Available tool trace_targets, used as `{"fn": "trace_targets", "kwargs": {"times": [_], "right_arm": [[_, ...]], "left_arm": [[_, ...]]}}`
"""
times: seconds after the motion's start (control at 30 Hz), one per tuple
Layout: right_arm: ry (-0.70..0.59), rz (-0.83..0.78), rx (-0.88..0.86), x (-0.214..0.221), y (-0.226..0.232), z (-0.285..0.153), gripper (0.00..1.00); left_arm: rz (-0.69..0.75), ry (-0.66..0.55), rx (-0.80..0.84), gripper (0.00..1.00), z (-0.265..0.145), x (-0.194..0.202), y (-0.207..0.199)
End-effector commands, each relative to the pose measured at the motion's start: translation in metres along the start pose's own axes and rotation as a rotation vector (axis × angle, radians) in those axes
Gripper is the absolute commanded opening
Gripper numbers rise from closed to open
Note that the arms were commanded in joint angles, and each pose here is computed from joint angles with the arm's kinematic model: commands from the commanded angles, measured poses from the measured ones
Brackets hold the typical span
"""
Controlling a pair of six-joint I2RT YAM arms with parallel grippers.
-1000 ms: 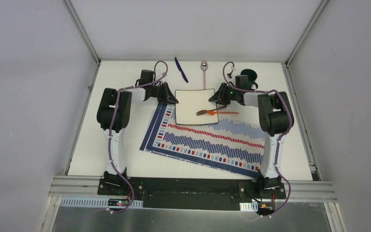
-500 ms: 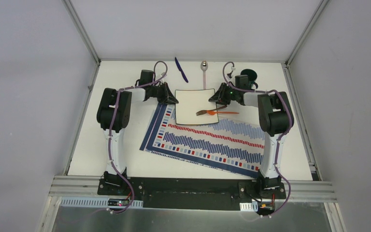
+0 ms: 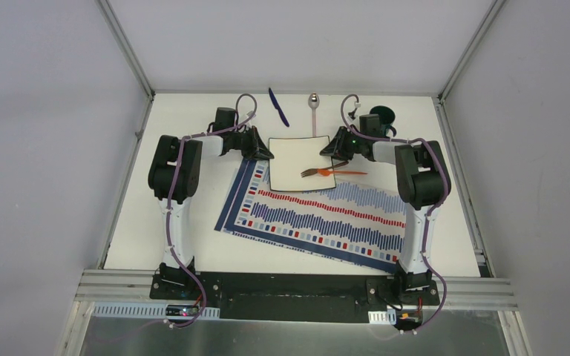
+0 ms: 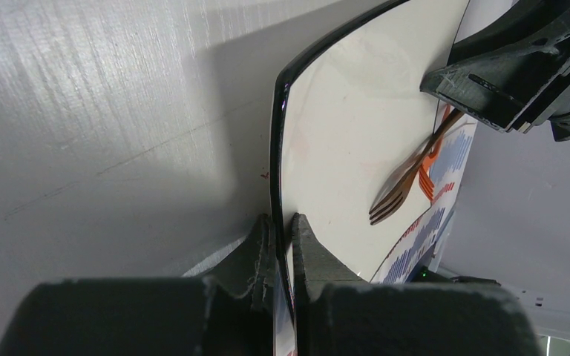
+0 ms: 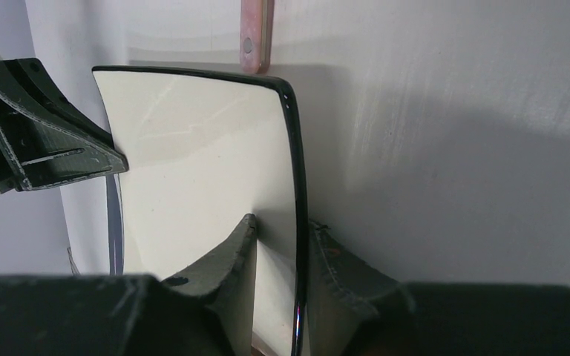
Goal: Set the dinner table for one person
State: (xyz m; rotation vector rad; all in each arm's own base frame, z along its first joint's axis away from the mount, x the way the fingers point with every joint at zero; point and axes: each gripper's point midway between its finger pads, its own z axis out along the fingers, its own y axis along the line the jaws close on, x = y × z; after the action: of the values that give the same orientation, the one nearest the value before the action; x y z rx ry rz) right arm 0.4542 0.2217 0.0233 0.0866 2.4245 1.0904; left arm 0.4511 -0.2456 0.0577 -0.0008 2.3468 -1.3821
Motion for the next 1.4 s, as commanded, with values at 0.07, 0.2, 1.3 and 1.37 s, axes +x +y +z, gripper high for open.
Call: {"fn": "trace_targets", "kwargs": {"times": [0.07,0.2,1.3,1.37], "right_arm": [[0.111,-0.130,-0.271,0.039,0.113,0.016,0.00],[0.118,-0.144,-0.254,0.041,0.112,0.017,0.27],[0.192,-0.132,-0.216,0.072,0.099,0.017,0.00],[0.201,-0.131,-0.210,0.077,0.097,0.018,0.00]], "left_arm": [[0.167,-0.005,0.137,0.00,0.011,-0.005,-0.069],[0.169,-0.002,0.134,0.00,0.011,-0.004,-0.068],[0.185,0.025,0.136,0.00,0.013,0.001,-0.087],[0.187,0.027,0.134,0.00,0.012,0.002,-0.089]]}}
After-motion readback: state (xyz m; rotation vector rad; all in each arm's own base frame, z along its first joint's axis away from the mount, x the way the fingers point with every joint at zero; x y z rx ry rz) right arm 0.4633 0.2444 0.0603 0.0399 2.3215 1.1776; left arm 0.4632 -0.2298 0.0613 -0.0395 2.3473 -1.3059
